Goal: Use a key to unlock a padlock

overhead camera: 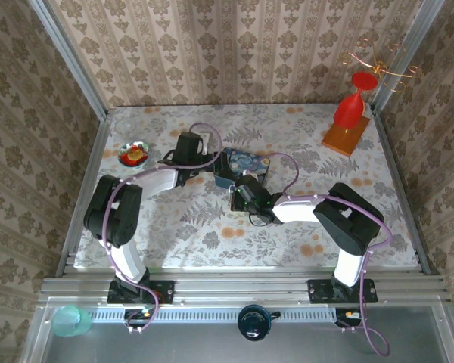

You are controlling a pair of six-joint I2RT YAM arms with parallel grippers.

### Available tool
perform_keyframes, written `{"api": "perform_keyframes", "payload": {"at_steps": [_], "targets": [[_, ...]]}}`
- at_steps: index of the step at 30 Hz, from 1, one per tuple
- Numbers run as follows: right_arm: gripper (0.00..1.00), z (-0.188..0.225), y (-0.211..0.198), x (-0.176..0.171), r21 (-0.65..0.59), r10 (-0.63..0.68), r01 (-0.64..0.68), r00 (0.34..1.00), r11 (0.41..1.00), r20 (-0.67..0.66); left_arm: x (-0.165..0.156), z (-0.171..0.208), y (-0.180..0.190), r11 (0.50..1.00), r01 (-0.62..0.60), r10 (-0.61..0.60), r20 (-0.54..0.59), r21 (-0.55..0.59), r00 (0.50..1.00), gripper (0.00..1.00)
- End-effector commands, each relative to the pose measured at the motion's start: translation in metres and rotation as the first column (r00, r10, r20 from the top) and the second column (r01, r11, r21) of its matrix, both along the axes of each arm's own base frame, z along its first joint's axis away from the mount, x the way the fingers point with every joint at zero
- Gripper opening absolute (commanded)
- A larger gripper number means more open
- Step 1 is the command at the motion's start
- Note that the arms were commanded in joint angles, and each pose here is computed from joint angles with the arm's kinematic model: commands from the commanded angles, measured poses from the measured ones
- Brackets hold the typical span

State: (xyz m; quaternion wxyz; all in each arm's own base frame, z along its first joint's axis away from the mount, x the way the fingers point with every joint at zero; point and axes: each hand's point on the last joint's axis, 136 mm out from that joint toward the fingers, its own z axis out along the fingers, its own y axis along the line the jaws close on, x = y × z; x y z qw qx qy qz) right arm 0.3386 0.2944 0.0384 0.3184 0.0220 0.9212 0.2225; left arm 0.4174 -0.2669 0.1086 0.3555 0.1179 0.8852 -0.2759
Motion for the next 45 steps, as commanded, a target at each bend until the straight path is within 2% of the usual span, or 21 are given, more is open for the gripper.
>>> {"api": "perform_keyframes", "payload": {"at_steps": [1,4,8,16,21,27,33,45], "targets": [[0.0,-0.005,-0.023,0.001,-0.052,-0.048,0.047,0.999,0.998,-0.014,-0.004,-0.012,-0.014,0.997,0.079,-0.079,-0.032,0.006,0.996,0.7],[0.0,-0.004,-0.028,0.003,-0.045,-0.055,0.054,0.998,0.997,-0.021,-0.009,-0.028,-0.024,0.991,0.131,-0.131,-0.087,-0.007,0.988,0.63],[0.0,-0.003,-0.039,0.004,-0.053,-0.081,0.08,0.997,0.995,-0.015,-0.017,-0.051,-0.019,0.994,0.11,-0.109,-0.147,-0.004,0.983,0.61],[0.0,-0.007,-0.073,0.005,-0.082,-0.162,0.158,0.986,0.984,-0.034,-0.05,-0.088,0.017,0.981,-0.054,0.092,-0.203,0.189,0.975,0.61],[0.0,-0.002,-0.085,0.012,-0.034,-0.202,0.201,0.978,0.979,-0.048,-0.077,-0.1,0.016,0.974,-0.099,0.142,-0.21,0.204,0.967,0.61],[0.0,0.002,-0.082,0.023,0.048,-0.225,0.229,0.971,0.972,-0.08,-0.098,-0.105,0.001,0.984,-0.091,0.126,-0.237,0.156,0.963,0.61],[0.0,0.003,-0.078,0.034,0.154,-0.242,0.261,0.961,0.953,-0.13,-0.101,-0.11,0.007,0.976,-0.114,0.154,-0.218,0.185,0.964,0.61],[0.0,0.005,-0.093,0.046,0.261,-0.346,0.389,0.917,0.883,-0.198,-0.1,-0.111,0.016,0.971,-0.16,0.196,-0.206,0.179,0.959,0.61]]}}
